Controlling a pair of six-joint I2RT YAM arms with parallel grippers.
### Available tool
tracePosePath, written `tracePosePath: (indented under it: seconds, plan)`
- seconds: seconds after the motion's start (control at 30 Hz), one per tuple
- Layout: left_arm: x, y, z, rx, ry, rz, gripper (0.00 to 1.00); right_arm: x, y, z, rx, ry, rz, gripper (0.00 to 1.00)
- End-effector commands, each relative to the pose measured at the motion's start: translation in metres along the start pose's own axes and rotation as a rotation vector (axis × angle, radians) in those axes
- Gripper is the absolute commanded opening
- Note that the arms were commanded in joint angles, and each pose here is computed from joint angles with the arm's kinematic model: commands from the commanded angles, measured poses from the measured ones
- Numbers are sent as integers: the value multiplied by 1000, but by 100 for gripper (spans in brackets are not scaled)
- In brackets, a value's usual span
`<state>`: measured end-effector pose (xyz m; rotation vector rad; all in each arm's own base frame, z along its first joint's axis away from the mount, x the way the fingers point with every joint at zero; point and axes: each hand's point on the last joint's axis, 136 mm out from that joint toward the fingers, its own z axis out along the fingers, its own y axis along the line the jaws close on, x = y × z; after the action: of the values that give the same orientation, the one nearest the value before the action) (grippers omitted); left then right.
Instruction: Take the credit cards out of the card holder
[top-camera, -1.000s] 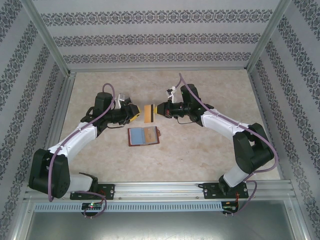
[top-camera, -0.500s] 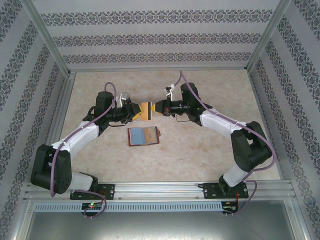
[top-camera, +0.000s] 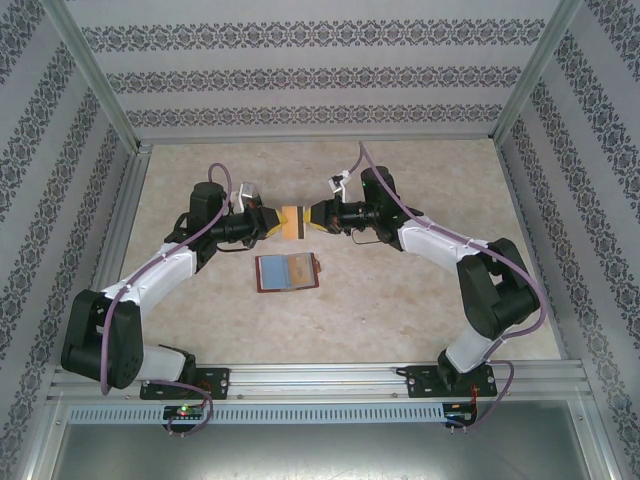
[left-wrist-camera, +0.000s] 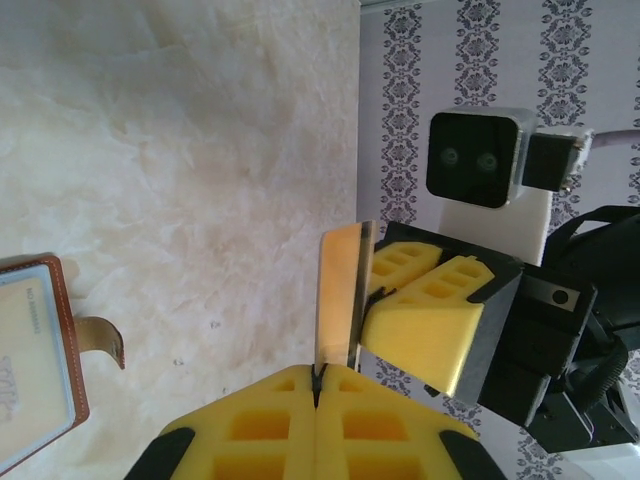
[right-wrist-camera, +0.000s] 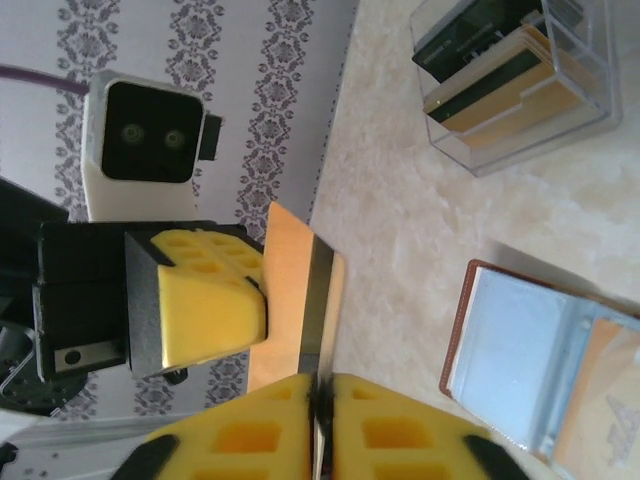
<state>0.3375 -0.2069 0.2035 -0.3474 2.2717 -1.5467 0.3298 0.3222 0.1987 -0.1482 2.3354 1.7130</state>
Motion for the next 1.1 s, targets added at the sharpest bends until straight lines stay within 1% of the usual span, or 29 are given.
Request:
tracePosePath:
  seconds: [0.0,0.07,0.13,0.2,0.23,0.27,0.33,0.43,0.5,0.53,0.6,0.8,0.9,0.97,1.07]
  plan:
    - [-1,-9,-6,7,-9,43,0,1,0,0,-3,-3,-29,40]
    - [-1,-9,-8,-9,-5,57,0,1,-5,-2,11,-11,-25,50]
    - [-1,-7,-13,-49,-3,81,0,0,-11,-7,35,-28,-19,65]
    - [-1,-2,-19,-126,3,126,0,-1,-15,-14,56,-51,-21,83]
    - [-2,1,-22,-170,7,151,0,-2,-16,-17,62,-61,-24,87]
    - [-2,5,-27,-223,13,184,0,-3,-16,-20,68,-71,-29,98]
    - [-6,12,-36,-327,19,260,0,-3,-16,-26,80,-85,-38,98]
    - [-19,23,-52,-492,1,376,0,-3,-16,-33,101,-104,-53,98]
    - [-33,34,-63,-613,-29,465,0,-2,-14,-38,113,-111,-68,98]
    - [-43,43,-71,-698,-68,508,0,-1,-12,-40,119,-115,-80,98]
    - [-58,51,-81,-808,-105,624,0,0,-11,-43,133,-118,-92,98]
    - [-74,52,-82,-889,-19,1061,0,2,-8,-52,145,-138,-117,98]
    - [-74,51,-77,-876,36,1245,0,3,-9,-55,150,-145,-118,98]
    - [-78,51,-75,-879,55,1326,0,4,-10,-57,150,-148,-119,98]
    - [-83,57,-69,-893,111,1406,0,4,-11,-58,152,-150,-116,98]
